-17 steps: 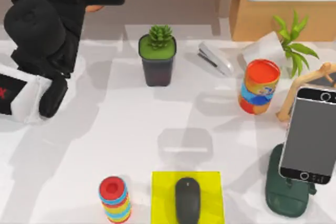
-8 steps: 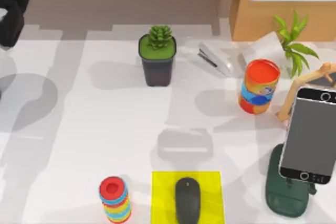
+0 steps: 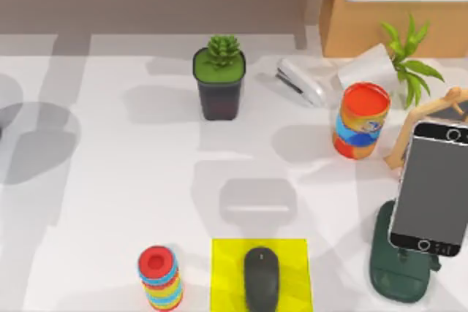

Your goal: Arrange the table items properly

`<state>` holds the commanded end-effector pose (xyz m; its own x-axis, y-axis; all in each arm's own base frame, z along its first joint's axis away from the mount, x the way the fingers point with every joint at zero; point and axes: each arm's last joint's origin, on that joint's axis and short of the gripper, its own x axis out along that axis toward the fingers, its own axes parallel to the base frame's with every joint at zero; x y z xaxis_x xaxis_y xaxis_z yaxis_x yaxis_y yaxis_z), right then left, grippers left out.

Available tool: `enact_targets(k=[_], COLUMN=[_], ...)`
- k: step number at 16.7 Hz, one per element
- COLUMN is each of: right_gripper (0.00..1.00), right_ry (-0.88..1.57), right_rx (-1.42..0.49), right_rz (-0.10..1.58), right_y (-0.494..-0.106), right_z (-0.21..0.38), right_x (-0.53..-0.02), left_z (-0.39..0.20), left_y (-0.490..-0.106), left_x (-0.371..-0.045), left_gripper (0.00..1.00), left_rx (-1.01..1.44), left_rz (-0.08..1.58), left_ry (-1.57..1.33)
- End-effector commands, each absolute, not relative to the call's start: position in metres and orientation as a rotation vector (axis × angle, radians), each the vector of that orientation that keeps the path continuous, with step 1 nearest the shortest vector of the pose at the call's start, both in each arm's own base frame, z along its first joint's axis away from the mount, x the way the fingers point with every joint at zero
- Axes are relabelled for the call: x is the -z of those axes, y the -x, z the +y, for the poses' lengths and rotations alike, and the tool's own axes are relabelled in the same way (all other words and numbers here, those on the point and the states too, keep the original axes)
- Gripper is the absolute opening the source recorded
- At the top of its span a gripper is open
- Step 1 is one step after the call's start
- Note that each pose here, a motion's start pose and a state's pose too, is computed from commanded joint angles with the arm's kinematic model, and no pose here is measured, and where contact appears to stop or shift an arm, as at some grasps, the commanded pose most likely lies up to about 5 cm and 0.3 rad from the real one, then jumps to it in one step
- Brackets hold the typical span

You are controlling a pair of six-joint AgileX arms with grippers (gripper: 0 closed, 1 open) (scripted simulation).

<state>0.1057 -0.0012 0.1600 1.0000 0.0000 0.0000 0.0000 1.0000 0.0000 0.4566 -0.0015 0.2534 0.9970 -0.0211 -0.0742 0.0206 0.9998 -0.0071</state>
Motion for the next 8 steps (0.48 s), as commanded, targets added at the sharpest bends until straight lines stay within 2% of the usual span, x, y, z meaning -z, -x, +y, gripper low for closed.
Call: enact_targets(k=[8], right_gripper=[1.0], right_ry=[0.0], right_rx=[0.0], right_rz=[0.0], right_y=[-0.1057], right_z=[-0.0012], right_x=[-0.16], left_z=[-0.0002], left_y=[-0.4579], left_x=[-0.254], left_gripper=[0.0], left_rx=[0.026], left_rz=[0.088], left_ry=[0.003])
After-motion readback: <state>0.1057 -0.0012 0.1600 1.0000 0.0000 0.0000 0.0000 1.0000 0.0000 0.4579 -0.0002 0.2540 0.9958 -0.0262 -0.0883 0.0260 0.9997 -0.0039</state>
